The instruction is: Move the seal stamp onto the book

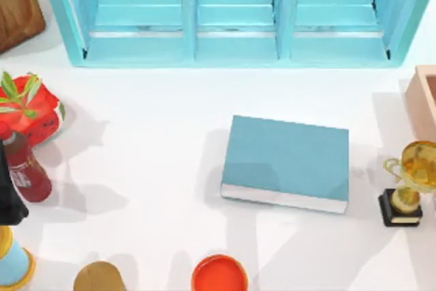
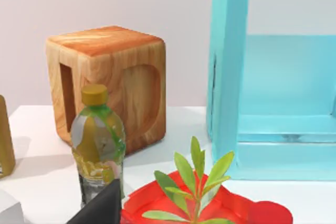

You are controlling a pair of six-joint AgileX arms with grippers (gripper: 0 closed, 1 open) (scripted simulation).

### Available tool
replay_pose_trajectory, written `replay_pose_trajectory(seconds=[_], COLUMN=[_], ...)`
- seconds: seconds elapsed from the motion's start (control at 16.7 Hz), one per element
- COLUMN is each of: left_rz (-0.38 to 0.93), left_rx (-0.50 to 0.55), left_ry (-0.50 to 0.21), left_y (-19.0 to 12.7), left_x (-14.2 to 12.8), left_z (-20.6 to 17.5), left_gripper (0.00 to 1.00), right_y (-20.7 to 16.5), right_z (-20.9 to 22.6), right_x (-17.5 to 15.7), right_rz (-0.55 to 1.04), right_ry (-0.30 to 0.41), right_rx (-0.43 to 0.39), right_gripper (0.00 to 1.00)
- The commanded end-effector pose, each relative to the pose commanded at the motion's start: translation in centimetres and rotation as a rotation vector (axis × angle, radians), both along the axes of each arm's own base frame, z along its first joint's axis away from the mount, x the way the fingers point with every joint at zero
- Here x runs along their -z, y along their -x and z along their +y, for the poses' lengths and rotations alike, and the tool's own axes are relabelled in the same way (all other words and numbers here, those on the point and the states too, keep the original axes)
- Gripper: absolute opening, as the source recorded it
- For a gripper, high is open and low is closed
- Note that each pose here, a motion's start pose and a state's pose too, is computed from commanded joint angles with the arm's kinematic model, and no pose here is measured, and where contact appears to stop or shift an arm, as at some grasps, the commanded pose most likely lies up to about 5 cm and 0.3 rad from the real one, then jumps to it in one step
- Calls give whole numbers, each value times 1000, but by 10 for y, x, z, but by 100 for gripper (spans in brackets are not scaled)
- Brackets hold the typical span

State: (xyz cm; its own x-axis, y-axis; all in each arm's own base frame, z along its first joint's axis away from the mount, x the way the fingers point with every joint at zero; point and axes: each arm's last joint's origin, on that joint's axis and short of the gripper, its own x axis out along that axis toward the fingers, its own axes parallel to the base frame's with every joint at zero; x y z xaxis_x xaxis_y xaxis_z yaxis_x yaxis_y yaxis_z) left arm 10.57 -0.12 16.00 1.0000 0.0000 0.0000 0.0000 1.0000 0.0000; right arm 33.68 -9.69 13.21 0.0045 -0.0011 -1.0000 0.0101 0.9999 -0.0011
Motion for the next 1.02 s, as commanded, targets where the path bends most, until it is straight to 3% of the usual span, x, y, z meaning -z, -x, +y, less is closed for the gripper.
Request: replay_pose_trajectory(seconds=[0.66,1.02], left_rz=[0,0], left_rx=[0,0], left_ry=[0,0], left_y=[0,0], left_x=[0,0], left_z=[0,0], left_gripper=[100,100], right_y=[0,0], right_z=[0,0], right_x=[0,0], right_rz=[0,0], right_ry=[0,0], right_rx=[0,0], right_gripper=[2,0])
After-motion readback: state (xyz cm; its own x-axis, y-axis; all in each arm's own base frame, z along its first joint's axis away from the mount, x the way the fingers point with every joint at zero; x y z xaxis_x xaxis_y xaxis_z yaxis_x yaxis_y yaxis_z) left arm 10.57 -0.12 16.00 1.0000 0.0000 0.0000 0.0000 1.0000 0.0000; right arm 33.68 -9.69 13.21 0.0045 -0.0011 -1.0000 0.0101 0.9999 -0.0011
